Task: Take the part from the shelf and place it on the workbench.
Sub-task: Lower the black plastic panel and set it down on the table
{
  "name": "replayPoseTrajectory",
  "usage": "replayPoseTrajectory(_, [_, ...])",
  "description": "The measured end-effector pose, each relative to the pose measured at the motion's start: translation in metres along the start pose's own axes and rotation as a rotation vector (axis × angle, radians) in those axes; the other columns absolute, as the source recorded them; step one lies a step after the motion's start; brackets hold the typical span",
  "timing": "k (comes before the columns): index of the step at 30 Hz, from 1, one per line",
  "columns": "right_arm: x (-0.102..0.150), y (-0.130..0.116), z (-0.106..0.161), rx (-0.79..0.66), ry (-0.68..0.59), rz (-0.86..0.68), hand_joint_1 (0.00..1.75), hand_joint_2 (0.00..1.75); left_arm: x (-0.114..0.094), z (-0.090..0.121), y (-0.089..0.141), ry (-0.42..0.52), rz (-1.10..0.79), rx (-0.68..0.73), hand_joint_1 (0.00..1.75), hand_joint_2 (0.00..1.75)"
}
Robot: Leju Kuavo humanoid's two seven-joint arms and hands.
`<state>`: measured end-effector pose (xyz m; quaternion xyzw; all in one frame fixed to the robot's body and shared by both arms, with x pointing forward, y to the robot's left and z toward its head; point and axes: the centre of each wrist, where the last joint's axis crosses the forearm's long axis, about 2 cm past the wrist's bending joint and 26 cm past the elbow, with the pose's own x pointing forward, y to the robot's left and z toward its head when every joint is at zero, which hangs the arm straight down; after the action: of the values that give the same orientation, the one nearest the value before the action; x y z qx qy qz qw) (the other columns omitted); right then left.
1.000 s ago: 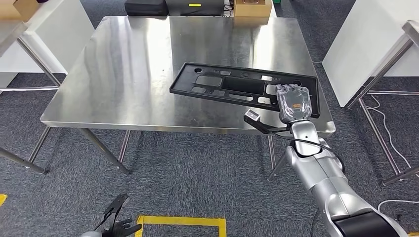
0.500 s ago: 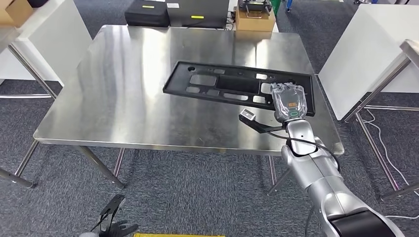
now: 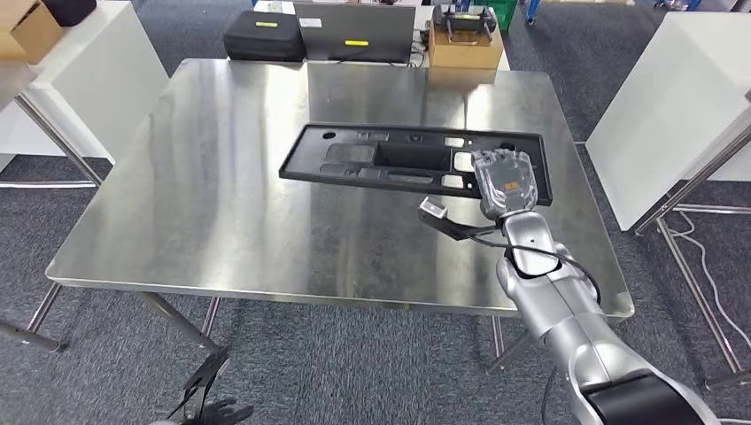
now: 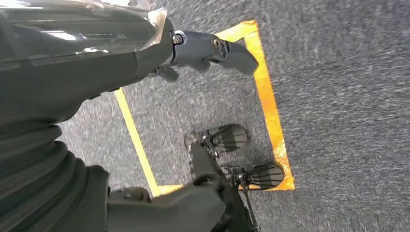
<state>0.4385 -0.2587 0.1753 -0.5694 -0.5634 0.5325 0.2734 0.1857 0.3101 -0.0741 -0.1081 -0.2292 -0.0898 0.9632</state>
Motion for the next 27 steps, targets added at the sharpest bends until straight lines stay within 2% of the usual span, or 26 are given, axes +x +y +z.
replayPoseTrajectory(6, [0.019,-0.009,-0.01,-0.003,-0.027,-0.04,1.75,1.75,-0.002,0.0,0.001,0.012,-0.001,0.016,0.0,1.75])
replayPoseTrajectory(10, [0.03,-0.013,-0.014,0.01,-0.038,-0.075,1.75,1.75,-0.003,0.001,0.005,0.064,-0.018,0.075,0.0,1.75])
replayPoseTrajectory(18, [0.034,-0.008,-0.013,0.093,-0.036,-0.128,1.75,1.75,-0.003,0.002,0.008,0.086,-0.018,0.081,0.0,1.75])
replayPoseTrajectory(27, [0.025,-0.003,-0.015,0.326,0.04,-0.303,1.75,1.75,-0.004,0.003,0.009,0.11,-0.02,0.09,0.0,1.75])
